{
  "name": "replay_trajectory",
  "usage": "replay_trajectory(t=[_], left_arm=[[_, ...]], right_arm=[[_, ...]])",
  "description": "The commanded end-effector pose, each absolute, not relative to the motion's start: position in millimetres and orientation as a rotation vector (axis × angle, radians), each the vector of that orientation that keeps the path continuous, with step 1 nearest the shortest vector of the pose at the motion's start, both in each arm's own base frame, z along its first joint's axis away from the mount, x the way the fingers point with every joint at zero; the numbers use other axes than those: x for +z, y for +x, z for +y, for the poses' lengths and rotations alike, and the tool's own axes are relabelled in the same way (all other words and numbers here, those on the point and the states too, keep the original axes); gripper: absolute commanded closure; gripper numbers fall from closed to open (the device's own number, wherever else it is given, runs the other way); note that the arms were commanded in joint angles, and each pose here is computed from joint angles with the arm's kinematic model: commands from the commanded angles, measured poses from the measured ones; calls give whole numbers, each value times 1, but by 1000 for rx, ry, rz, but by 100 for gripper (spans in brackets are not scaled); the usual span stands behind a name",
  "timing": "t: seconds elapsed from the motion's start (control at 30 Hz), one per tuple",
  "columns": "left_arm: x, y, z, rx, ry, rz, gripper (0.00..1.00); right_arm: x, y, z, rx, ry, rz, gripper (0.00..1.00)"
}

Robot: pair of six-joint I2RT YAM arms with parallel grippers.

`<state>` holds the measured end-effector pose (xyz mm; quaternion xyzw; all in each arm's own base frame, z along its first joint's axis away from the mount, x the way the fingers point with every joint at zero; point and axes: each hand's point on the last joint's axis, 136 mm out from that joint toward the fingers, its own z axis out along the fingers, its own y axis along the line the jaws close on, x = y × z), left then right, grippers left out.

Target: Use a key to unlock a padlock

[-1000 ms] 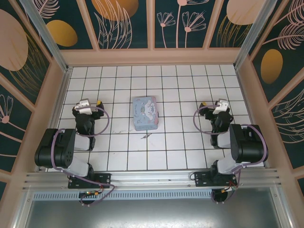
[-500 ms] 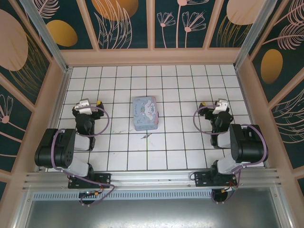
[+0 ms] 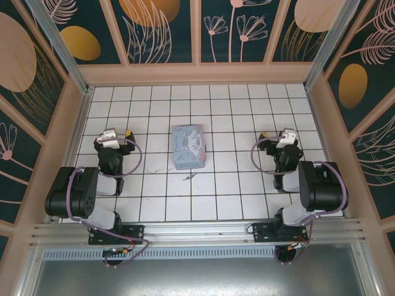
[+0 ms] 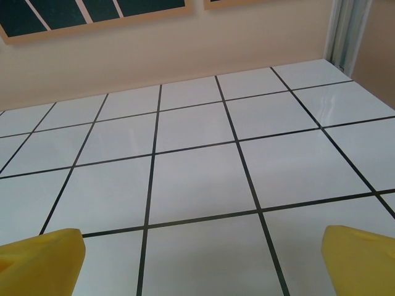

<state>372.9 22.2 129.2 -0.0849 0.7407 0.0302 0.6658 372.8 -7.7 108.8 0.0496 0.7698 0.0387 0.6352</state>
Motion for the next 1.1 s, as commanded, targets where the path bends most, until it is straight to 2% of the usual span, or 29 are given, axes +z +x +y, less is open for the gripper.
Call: replay_trajectory(t=[0.0, 0.37, 0.53, 0.67, 0.83, 0.97, 1.07], left_arm=[[136, 375, 23, 68, -181, 1652, 1], [143, 377, 26, 77, -199, 1654, 1], [166, 388, 27, 79, -218, 1707, 1], [181, 391, 24, 20, -275, 1755, 1], [201, 387, 19, -134, -423, 1785, 1], [200, 387, 7, -251, -497, 1875, 1], [194, 390, -9, -361, -524, 1943, 1]], right_arm=[[121, 379, -7, 106, 90, 1722, 1], [132, 380, -14, 87, 133, 1730, 1], [145, 407, -19, 158, 276, 1892, 1], [157, 409, -35, 254, 531, 1887, 1], [168, 408, 9, 558, 416, 1920, 1], [159, 394, 59, 736, 338, 2018, 11], [150, 376, 100, 818, 286, 2084, 14]])
